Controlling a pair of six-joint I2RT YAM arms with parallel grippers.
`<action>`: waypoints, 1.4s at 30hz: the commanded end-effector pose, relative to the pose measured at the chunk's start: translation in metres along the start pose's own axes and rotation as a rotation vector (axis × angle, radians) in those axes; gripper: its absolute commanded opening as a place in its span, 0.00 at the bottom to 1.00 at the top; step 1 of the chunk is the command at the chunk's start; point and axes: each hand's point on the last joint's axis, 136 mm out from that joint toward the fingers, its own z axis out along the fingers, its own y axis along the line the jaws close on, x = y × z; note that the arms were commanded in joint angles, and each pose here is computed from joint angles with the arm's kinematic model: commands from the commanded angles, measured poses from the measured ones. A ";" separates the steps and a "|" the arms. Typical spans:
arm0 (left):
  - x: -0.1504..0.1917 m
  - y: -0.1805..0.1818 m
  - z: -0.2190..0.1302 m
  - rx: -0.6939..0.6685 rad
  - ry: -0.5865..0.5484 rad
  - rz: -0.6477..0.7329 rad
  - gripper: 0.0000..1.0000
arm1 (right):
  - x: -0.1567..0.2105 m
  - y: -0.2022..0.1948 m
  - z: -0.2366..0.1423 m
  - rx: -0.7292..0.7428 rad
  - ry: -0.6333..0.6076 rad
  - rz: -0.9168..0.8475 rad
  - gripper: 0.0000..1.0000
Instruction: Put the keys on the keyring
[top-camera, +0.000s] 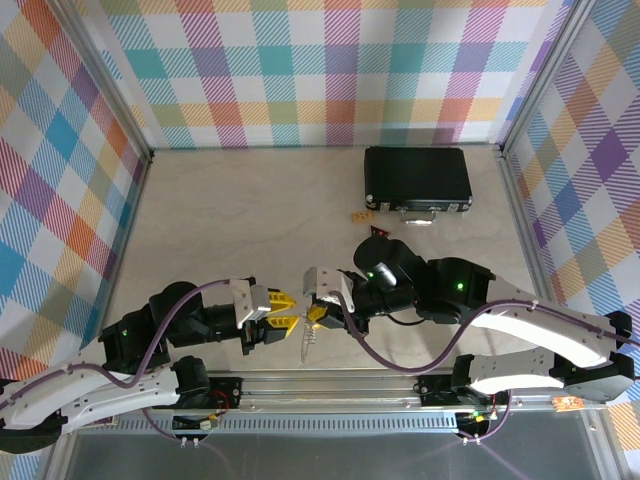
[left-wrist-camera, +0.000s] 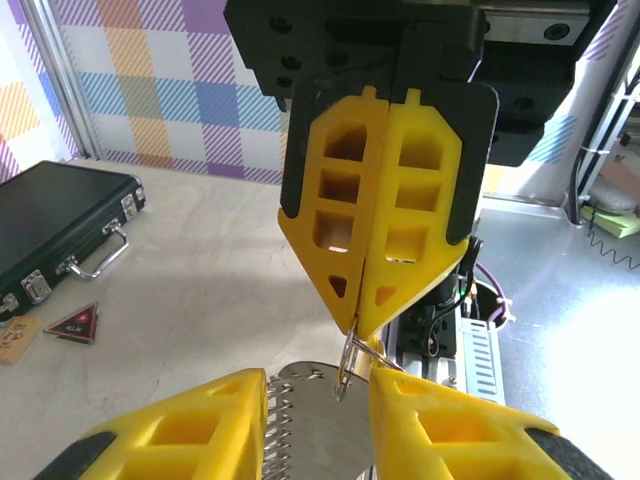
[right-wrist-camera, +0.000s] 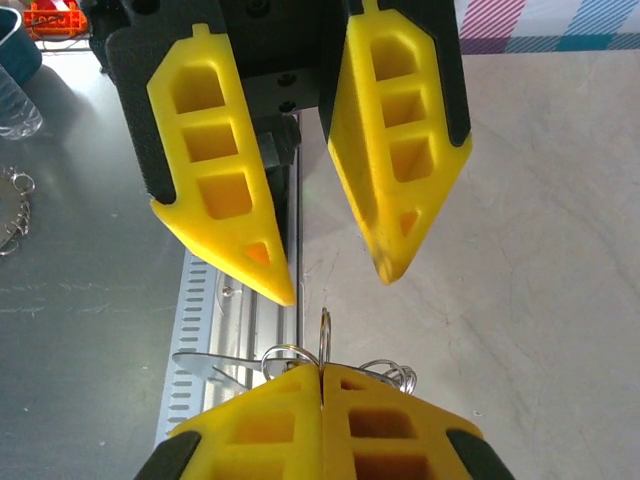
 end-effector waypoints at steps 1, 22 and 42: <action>0.000 -0.008 0.002 0.046 0.021 0.008 0.33 | -0.009 0.000 -0.004 0.016 -0.002 -0.042 0.00; 0.002 -0.008 0.009 0.054 0.024 -0.003 0.00 | -0.012 0.003 0.000 0.008 0.004 -0.075 0.00; -0.042 -0.022 -0.018 0.107 -0.321 0.036 0.00 | -0.030 0.006 -0.011 0.021 -0.218 0.031 0.30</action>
